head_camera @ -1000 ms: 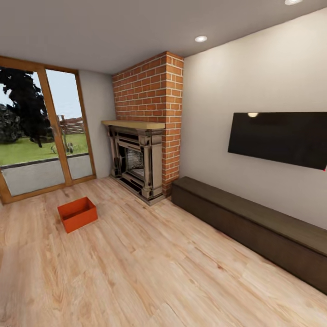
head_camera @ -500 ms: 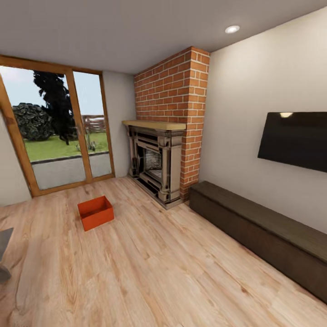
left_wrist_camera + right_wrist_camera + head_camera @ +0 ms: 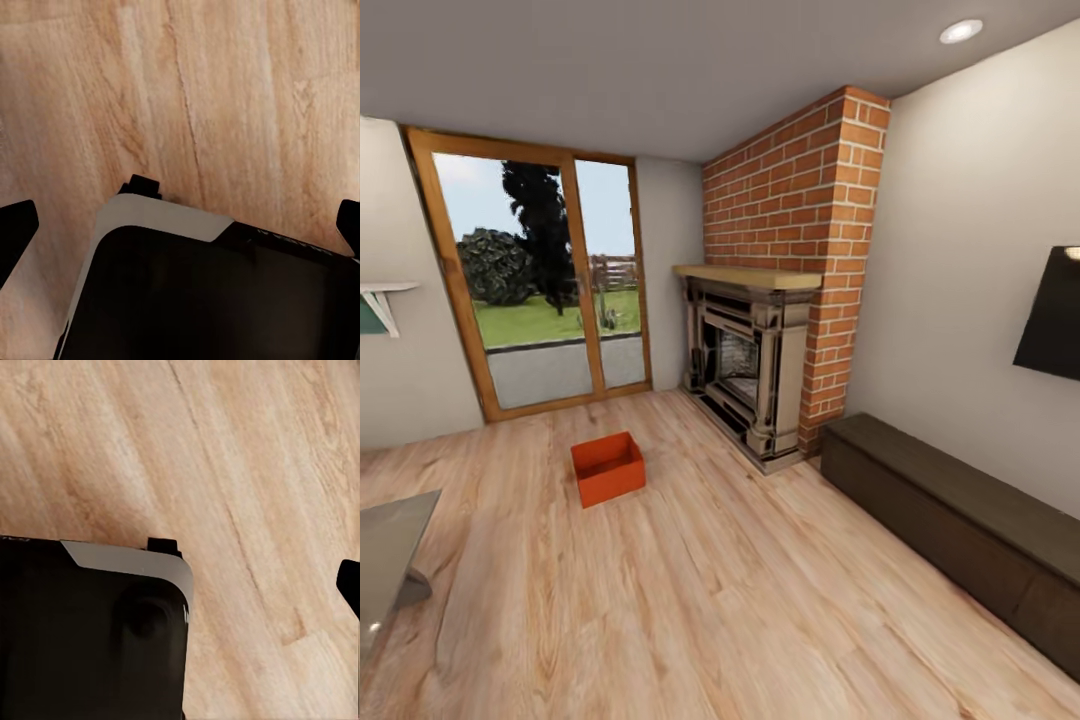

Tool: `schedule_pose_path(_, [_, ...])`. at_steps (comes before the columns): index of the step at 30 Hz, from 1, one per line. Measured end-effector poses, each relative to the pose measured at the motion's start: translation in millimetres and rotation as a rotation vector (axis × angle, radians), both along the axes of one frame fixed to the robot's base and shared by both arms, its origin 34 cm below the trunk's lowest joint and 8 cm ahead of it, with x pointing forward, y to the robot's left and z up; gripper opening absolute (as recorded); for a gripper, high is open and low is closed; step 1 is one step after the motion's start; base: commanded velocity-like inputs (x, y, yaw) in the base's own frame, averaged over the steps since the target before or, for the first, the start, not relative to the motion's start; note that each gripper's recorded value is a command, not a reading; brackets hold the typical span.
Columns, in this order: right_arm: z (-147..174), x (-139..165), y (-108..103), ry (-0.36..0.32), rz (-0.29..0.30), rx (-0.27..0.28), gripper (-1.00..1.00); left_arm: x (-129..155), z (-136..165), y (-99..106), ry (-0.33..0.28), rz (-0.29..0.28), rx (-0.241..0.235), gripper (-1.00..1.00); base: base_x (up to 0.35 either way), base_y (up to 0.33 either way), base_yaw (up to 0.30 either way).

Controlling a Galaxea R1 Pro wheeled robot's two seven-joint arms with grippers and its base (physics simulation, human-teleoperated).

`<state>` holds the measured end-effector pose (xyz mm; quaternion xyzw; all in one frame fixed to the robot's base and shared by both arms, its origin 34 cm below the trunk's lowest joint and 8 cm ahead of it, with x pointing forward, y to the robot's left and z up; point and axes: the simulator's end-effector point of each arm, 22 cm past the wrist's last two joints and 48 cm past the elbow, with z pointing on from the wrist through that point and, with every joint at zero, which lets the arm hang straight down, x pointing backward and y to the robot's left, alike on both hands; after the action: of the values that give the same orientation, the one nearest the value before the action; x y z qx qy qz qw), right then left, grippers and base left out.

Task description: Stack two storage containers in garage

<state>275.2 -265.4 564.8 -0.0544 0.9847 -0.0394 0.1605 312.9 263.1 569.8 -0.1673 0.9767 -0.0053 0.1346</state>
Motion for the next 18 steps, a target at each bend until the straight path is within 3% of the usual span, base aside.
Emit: schedule_pose_path(18, [0.0, 0.0, -1.1, -0.001, 0.0, -0.002, 1.0, -0.2, -0.1, -0.1, 0.001, 0.0, 0.0, 1.0, 0.323, 0.0, 0.266])
